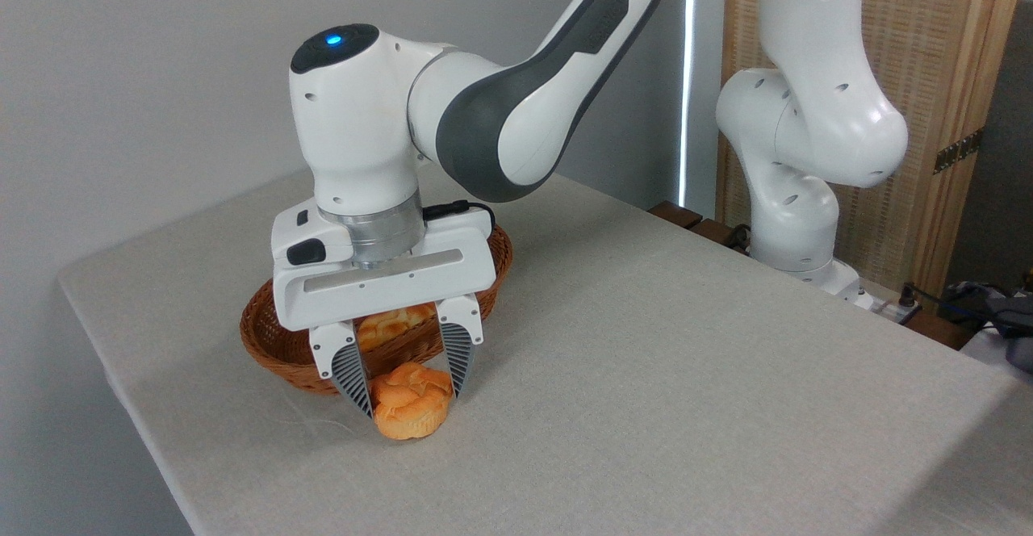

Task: Put bread into the basket
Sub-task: 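Lower the gripper around the round golden bun beside the basket, then close the gripper fingers on the round bun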

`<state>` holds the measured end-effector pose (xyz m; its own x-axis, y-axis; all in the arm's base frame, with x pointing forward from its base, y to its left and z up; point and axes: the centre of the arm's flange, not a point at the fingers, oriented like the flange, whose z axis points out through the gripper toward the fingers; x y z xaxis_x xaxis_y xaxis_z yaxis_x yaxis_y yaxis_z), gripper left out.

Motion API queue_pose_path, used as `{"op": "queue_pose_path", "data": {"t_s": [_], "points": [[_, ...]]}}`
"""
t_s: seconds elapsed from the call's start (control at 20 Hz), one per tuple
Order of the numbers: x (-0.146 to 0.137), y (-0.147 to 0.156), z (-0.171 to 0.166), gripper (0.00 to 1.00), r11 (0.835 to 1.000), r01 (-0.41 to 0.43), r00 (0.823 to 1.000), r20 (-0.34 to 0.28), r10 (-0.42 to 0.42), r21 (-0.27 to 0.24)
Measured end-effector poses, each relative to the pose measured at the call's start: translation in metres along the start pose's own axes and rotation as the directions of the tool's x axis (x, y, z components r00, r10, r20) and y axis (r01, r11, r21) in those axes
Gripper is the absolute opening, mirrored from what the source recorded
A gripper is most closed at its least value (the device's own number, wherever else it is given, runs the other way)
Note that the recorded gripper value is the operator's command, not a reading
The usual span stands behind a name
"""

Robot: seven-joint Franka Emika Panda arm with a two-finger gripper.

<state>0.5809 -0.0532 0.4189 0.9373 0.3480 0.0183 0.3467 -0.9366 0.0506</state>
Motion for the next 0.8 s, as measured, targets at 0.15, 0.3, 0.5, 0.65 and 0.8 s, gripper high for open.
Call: {"op": "queue_pose_path", "data": {"t_s": [0.15,0.3,0.5,0.65,0.8], "points": [[-0.0004,0.0008,0.0001,0.58,1.000,-0.002,1.000,0.000,0.002,0.000],[-0.0005,0.0009,0.0001,0.58,1.000,-0.003,1.000,0.000,0.003,0.000],[-0.0004,0.0011,0.0000,0.58,1.000,-0.004,1.000,-0.001,0.004,0.000],[-0.0005,0.0012,0.0000,0.58,1.000,-0.004,1.000,-0.001,0.004,0.000],[-0.0005,0.0013,-0.0002,0.58,1.000,-0.018,1.000,-0.001,0.018,-0.001]]}}
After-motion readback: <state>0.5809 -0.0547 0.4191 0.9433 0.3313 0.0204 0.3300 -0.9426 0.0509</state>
